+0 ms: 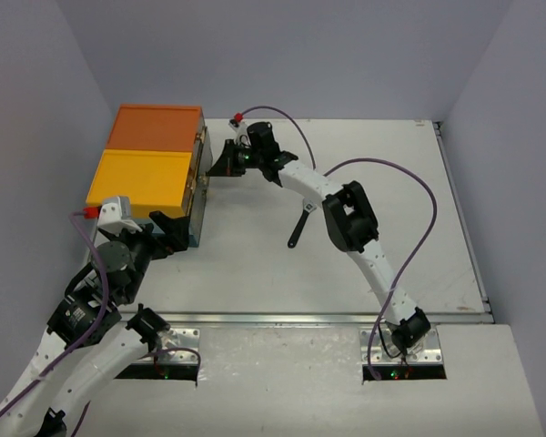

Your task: Sort the tools into containers

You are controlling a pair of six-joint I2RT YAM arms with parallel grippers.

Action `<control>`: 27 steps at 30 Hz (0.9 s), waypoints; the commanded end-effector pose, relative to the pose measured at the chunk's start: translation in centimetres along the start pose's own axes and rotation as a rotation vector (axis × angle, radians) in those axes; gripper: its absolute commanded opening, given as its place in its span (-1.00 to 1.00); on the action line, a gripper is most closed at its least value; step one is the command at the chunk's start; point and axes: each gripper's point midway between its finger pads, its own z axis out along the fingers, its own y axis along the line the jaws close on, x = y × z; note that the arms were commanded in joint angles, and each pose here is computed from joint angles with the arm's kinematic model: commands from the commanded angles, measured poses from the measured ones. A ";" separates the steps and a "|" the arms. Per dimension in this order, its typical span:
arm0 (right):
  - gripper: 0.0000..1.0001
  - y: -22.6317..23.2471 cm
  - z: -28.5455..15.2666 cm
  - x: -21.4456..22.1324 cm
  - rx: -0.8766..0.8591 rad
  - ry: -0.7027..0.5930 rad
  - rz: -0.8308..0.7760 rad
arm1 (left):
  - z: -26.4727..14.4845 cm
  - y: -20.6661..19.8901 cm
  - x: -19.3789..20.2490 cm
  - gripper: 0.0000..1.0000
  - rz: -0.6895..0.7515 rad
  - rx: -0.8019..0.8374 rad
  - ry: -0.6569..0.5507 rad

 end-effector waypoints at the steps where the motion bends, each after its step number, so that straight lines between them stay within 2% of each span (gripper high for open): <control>1: -1.00 6.2 1.3 -1.1 -0.215 -0.050 -0.068 | 0.1 -0.4 -0.7 1.00 -0.010 0.014 -0.025; 7: -0.92 6.0 1.3 -1.3 -0.215 -0.067 -0.041 | 0.0 -0.4 -0.8 1.00 -0.012 0.017 -0.028; 10: -0.66 2.8 0.1 0.1 -0.097 -0.076 0.018 | 0.0 -0.4 -0.8 1.00 -0.015 0.016 -0.031; 13: -0.31 1.5 -1.8 1.1 -0.127 -0.097 0.082 | -0.1 -0.3 -0.9 1.00 -0.018 0.017 -0.036; 17: -0.19 1.2 -1.4 2.2 -0.174 -0.047 0.099 | 0.0 -0.4 -0.9 1.00 -0.015 0.018 -0.032; 22: 0.07 0.6 0.3 3.2 -0.207 0.004 0.133 | 0.0 -0.4 -0.8 1.00 -0.011 0.015 -0.028; 25: 0.20 -0.7 1.2 3.8 -0.190 0.008 0.162 | 0.0 -0.4 -0.8 1.00 -0.014 0.015 -0.031; 27: 0.22 -2.0 2.0 4.4 -0.170 0.003 0.196 | 0.0 -0.4 -0.8 1.00 -0.013 0.015 -0.029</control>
